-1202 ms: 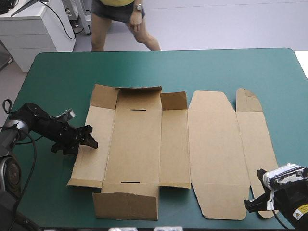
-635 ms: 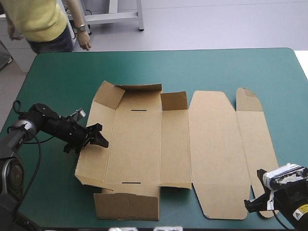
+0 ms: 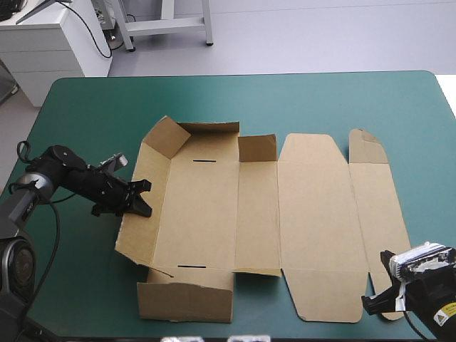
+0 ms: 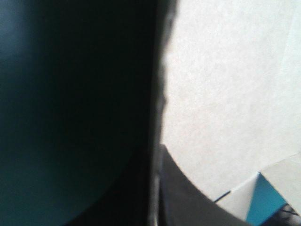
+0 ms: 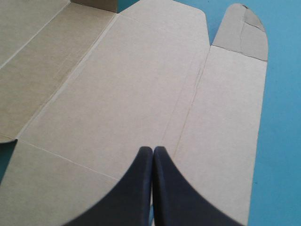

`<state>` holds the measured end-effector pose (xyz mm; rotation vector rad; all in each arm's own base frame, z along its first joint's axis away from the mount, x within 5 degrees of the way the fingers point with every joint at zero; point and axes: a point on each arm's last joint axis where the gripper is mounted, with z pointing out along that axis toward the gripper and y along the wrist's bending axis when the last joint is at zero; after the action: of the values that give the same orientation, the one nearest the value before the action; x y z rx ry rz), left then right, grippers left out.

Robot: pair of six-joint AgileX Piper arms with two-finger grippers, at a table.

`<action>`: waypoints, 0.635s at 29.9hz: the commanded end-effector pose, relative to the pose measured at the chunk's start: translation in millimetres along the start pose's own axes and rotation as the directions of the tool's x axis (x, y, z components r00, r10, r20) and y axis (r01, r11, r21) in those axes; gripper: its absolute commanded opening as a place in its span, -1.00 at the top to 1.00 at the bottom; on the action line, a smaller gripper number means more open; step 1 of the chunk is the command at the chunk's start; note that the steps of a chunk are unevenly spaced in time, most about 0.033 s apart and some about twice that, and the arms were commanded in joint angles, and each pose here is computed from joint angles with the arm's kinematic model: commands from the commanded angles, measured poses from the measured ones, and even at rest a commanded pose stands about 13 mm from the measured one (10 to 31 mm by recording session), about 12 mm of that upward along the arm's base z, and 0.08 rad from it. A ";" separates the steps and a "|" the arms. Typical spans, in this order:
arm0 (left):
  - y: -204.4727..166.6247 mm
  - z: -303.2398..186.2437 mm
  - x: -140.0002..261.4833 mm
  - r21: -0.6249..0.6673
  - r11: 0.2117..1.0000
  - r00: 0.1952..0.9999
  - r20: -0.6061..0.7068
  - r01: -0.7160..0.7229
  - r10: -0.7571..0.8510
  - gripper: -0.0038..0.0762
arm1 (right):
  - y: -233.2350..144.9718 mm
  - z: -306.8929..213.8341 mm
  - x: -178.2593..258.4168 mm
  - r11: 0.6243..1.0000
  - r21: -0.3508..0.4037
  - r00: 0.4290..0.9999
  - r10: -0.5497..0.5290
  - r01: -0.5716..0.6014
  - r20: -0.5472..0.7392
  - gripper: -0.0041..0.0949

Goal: Fold the box

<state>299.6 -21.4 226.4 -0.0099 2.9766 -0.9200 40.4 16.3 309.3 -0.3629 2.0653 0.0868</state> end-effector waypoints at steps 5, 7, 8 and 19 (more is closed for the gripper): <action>-60.7 -36.3 -12.4 -0.285 0.892 0.935 -0.062 -0.352 0.349 0.92 | -2.2 -3.6 -11.8 1.000 0.023 0.997 -0.003 0.002 0.075 0.96; -80.3 -43.6 -20.2 -0.356 0.828 0.895 -0.061 -0.433 0.441 0.92 | -2.2 -3.6 -11.8 1.000 0.023 0.997 -0.003 0.002 0.075 0.96; -88.0 -47.1 -23.3 -0.388 0.798 0.877 -0.061 -0.461 0.476 0.92 | -2.2 -3.6 -11.8 1.000 0.023 0.997 -0.003 0.002 0.075 0.96; -174.5 -31.1 -62.7 -0.626 0.313 0.570 -0.259 -0.714 0.780 0.92 | -2.2 -3.6 -11.8 1.000 0.023 0.997 -0.003 0.002 0.075 0.96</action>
<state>366.9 -135.1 326.6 1.0439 2.5907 0.1402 40.4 16.3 309.3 -0.3661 2.0647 0.0849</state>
